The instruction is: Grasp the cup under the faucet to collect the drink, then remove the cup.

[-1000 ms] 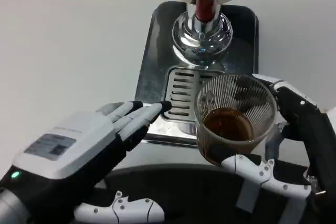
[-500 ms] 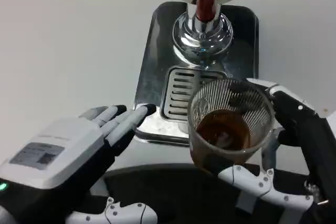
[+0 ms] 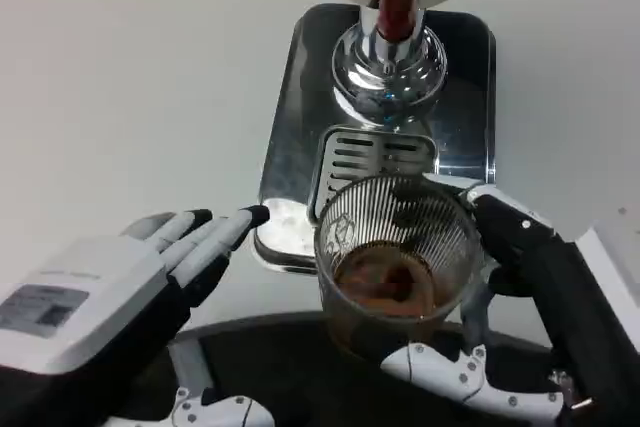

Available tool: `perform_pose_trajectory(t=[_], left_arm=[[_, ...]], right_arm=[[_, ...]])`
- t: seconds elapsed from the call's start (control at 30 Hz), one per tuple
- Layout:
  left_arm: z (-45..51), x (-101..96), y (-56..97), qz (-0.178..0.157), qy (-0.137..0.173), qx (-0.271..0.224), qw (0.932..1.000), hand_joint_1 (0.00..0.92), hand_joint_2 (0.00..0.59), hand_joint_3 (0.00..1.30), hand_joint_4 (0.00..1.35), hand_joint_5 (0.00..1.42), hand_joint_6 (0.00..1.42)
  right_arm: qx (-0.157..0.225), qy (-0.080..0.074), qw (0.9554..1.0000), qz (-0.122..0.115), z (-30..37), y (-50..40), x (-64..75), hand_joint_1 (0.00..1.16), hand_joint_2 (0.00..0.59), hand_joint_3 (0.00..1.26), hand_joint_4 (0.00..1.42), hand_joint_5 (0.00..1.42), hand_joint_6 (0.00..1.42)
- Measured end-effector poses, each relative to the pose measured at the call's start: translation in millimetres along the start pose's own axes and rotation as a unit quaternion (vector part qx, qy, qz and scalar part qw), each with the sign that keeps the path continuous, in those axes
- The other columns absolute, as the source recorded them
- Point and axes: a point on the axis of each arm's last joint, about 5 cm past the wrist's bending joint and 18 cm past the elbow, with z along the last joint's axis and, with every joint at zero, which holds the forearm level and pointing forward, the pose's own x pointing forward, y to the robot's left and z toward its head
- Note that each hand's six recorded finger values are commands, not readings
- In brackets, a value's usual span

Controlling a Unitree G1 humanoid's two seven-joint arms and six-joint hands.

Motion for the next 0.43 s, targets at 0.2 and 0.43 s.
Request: perform_pose_trajectory(t=[0.2,0.43], left_arm=[[-1.0,-3.2,1.0,0.000,-0.003,-0.005,1.0000,0.000,0.076,0.00,0.00,0.00,0.00],[-1.2,-3.9,1.0,0.000,-0.003,-0.005,1.0000,0.000,0.076,0.00,0.00,0.00,0.00]], right_arm=[[0.004,-0.006,1.0000,0.006,2.5,1.2,-0.3,0.83,0.212,0.80,0.88,1.06,1.21],[0.006,-0.010,0.9999,0.010,4.2,2.0,-0.9,0.83,0.212,0.80,0.88,1.06,1.20]])
